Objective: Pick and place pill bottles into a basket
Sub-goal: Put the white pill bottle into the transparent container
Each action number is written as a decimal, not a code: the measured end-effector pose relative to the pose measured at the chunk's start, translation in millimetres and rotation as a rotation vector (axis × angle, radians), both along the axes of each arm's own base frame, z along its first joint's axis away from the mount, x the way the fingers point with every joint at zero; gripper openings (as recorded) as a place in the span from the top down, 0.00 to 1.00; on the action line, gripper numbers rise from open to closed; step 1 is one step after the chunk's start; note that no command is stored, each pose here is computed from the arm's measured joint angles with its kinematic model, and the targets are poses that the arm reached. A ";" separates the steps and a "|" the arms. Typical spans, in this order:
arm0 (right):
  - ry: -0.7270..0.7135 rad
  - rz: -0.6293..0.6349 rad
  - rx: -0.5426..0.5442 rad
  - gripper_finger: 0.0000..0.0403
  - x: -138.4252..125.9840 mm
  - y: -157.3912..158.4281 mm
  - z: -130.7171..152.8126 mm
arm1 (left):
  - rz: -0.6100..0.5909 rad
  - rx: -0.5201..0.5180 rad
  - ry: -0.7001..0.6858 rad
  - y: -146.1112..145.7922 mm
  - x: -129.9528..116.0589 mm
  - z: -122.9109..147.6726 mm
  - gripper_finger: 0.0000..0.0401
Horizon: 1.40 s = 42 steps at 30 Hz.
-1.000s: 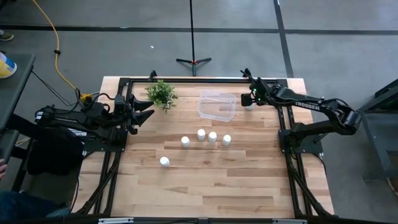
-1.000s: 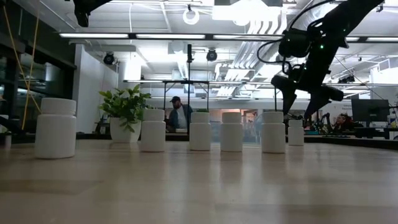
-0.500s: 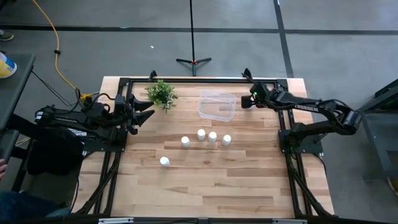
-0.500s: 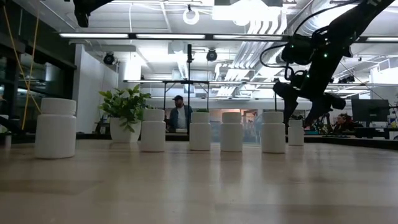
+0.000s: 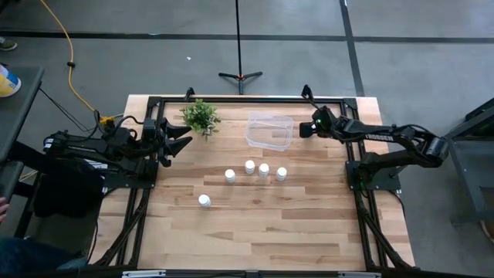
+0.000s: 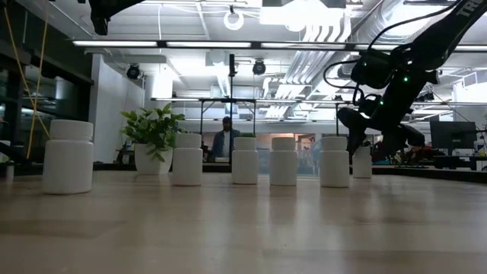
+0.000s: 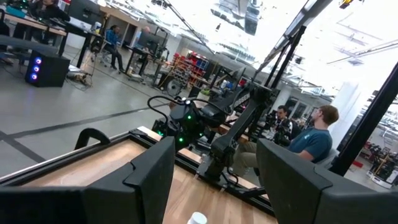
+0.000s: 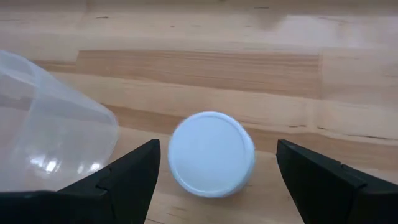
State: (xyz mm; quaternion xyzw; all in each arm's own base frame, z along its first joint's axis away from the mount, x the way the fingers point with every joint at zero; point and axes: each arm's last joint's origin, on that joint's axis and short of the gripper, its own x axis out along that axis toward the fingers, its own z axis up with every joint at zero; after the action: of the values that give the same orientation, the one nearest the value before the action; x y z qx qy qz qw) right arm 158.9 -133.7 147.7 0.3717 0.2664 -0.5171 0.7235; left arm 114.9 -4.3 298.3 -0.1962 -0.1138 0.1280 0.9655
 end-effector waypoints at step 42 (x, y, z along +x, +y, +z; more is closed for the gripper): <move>0.145 0.188 -0.022 0.23 16.5 -0.3 -31.8 | 0.001 -0.004 0.004 0.1 0.0 -0.5 0.35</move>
State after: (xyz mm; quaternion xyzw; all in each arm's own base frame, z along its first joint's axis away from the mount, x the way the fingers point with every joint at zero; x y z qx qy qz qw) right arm 175.4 -134.0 115.9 0.2985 0.3463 -0.4753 0.7517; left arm 114.9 -4.2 297.8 -0.1976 -0.1119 0.1292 0.9653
